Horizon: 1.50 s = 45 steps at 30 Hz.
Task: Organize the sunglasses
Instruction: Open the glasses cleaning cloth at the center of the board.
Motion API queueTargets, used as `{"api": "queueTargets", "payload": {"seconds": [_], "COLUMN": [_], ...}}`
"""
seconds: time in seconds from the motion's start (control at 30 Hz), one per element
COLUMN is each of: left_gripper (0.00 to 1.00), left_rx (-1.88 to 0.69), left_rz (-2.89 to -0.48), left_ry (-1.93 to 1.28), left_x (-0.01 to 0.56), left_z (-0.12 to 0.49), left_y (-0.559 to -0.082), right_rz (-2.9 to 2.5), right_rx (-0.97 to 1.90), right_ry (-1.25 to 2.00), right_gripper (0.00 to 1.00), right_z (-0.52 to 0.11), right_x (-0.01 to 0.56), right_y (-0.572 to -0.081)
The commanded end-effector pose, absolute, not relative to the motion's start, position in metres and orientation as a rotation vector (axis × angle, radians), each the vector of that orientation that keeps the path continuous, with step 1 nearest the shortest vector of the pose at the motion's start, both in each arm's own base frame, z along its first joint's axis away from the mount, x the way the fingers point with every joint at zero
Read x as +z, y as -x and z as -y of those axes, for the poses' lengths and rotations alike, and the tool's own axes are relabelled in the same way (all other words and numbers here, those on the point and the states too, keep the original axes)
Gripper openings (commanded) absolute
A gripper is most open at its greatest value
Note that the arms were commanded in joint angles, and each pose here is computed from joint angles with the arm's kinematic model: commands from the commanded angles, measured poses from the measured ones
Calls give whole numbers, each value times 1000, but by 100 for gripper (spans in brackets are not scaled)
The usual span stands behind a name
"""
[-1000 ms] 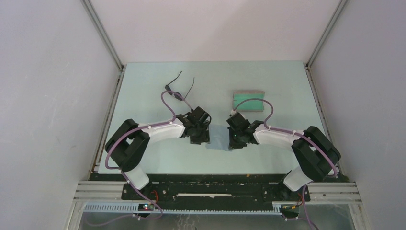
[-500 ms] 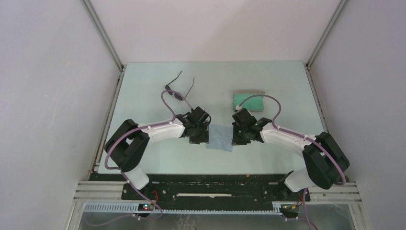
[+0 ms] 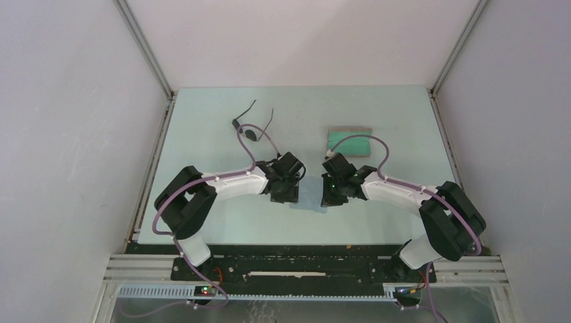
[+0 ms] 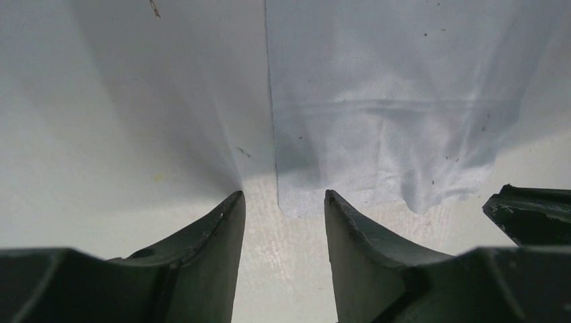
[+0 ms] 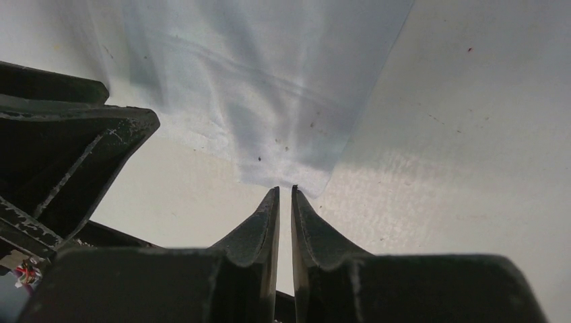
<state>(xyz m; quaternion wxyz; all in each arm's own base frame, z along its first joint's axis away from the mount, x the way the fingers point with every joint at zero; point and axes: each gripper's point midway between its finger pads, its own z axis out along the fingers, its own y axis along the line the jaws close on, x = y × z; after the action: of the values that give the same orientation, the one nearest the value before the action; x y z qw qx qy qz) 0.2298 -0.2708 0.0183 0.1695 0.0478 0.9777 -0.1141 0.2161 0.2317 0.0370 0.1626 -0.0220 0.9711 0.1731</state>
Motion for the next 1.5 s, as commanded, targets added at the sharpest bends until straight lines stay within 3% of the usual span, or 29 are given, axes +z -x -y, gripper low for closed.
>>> {"api": "queueTargets", "payload": {"seconds": [0.0,0.37,1.03,1.27,1.47], "left_gripper": [52,51,52,52,52], "left_rx": [-63,177,285,258,18], "left_rz": [-2866,-2869,-2813,-2860,-2714], "left_ry": [-190,-275,-361,-387,-283], "left_x": [-8,-10,10,0,49], "left_z": [239,212,209,210,238], "left_y": [-213,-204,-204,-193,-214], "right_rz": [-2713,-2674,-2664,-2658,-2655], "right_rx": [518,537,547,557,557], "right_ry": [26,-57,-80,-81,-82], "right_gripper": [18,18,18,18,18], "right_z": [-233,-219,-214,-213,-211], "right_x": [53,65,70,72,74], "right_y": [-233,-248,-252,-253,-253]}}
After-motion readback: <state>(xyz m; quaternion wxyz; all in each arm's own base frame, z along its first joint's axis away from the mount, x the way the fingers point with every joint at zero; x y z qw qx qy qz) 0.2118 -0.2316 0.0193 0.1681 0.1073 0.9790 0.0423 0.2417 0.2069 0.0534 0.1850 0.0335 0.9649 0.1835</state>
